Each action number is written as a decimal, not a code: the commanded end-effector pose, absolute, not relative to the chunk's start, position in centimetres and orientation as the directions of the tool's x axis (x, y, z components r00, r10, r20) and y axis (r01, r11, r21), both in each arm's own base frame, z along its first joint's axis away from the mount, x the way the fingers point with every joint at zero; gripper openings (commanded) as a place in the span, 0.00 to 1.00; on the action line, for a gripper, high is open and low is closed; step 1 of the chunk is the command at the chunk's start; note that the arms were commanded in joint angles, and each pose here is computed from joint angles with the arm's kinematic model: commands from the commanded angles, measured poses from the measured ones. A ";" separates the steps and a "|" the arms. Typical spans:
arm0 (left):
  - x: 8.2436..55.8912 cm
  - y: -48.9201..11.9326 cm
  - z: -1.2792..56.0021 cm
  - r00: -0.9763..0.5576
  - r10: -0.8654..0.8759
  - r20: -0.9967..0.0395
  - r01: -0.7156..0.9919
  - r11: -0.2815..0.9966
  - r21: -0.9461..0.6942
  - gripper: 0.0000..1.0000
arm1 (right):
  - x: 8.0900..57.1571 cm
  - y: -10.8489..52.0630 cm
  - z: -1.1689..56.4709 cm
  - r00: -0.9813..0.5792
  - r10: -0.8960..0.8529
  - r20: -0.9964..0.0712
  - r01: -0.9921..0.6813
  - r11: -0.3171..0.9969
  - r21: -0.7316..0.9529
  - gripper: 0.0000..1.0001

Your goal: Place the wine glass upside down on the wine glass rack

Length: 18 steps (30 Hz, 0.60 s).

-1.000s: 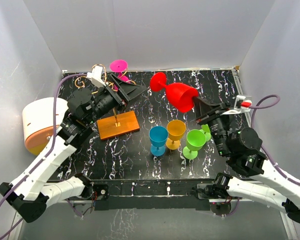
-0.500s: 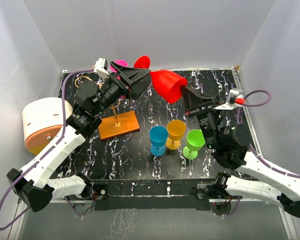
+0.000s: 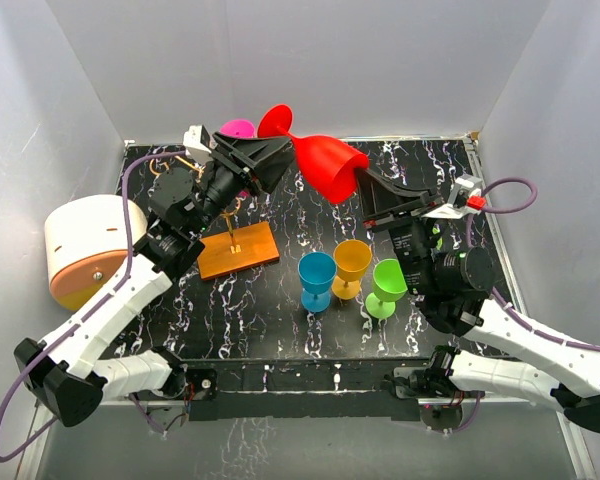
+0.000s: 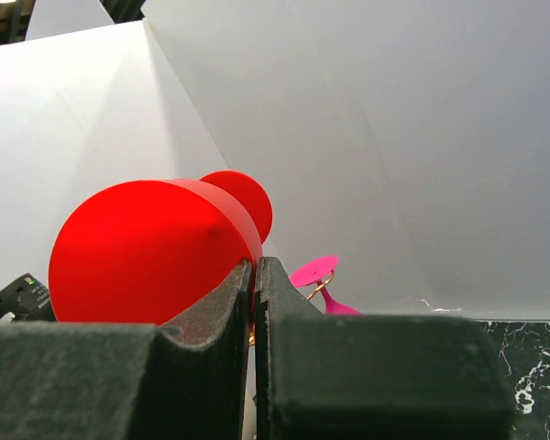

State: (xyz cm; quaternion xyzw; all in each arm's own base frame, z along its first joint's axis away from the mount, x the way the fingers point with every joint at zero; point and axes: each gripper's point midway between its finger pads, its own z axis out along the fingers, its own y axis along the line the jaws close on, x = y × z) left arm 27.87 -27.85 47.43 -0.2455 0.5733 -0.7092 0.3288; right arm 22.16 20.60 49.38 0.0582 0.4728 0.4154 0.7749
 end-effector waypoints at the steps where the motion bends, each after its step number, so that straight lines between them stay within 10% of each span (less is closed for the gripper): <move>1: 27.4 -27.2 50.3 -0.661 -0.750 0.025 0.230 -0.234 -0.945 0.45 | 21.2 20.2 51.2 0.213 0.745 -0.632 -0.632 0.599 0.492 0.00; 18: 27.6 -26.9 51.8 -0.644 -0.765 0.020 0.272 -0.253 -0.928 0.26 | 20.9 22.6 49.3 0.174 0.701 -0.691 -0.680 0.594 0.431 0.00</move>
